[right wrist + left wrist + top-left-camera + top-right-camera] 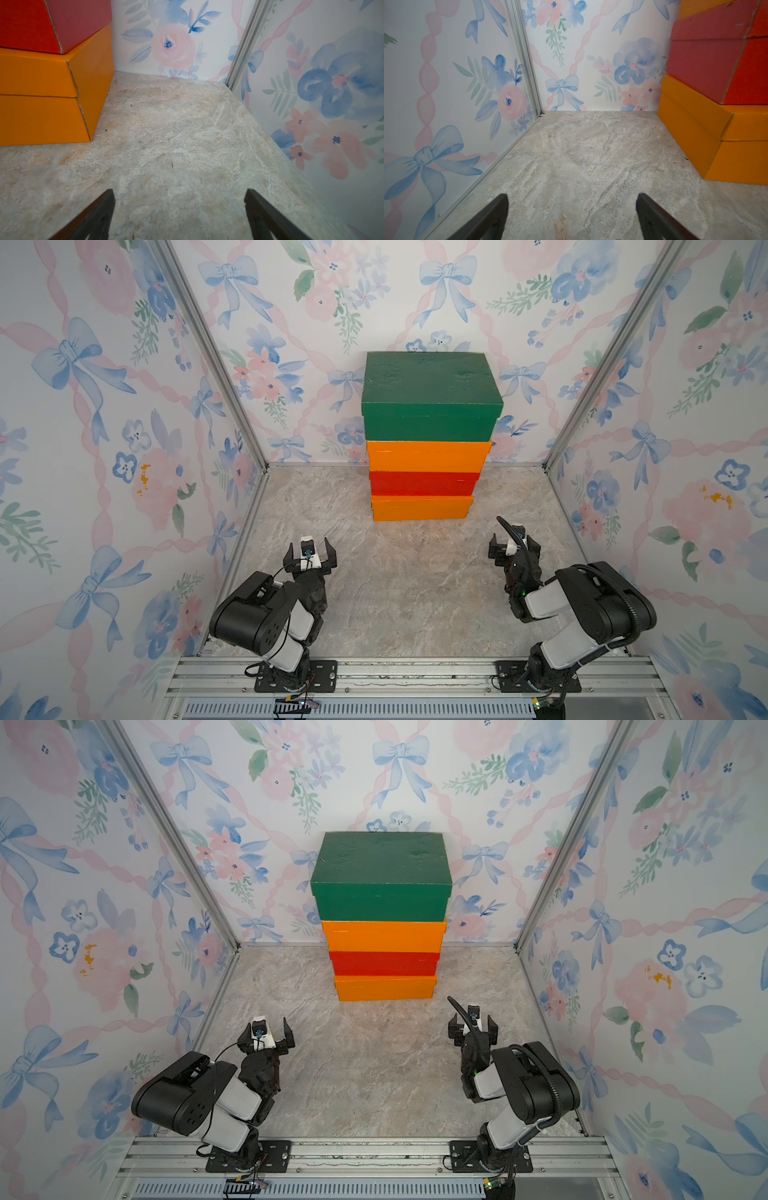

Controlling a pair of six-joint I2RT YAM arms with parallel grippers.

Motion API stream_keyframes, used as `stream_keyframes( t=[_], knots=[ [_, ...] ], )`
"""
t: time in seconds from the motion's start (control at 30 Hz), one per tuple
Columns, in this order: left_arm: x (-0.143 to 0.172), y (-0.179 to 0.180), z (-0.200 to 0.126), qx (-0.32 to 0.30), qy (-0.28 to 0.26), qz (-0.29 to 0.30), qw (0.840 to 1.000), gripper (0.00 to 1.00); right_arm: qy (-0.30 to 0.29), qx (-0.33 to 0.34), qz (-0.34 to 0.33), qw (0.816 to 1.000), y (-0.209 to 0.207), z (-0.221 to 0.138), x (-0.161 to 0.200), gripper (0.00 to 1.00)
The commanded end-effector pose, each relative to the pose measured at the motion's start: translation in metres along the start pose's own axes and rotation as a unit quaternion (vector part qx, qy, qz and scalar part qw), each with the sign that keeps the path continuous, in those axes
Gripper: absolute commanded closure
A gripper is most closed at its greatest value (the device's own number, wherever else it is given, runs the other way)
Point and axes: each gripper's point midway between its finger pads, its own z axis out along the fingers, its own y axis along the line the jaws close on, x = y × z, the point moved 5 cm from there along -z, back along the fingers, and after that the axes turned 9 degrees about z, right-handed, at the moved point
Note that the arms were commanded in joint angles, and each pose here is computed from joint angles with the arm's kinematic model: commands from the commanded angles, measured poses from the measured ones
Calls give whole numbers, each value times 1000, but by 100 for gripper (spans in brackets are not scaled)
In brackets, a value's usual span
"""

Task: Stack the shoeboxes
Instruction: Reset both arms

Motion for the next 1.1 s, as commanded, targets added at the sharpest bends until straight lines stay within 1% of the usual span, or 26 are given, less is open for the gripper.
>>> stream_keyframes(
  t=[0.0, 0.3, 1.07],
  knots=[
    [-22, 16, -15, -15, -70, -37, 997, 2, -41, 2, 12, 999, 1, -2, -15, 3],
    [-21, 11, -14, 3, -70, -27, 997, 2, -41, 2, 12, 999, 1, -2, -15, 3],
    [-18, 7, -9, 15, -66, -22, 997, 2, -41, 2, 12, 999, 1, -2, -15, 3]
  ],
)
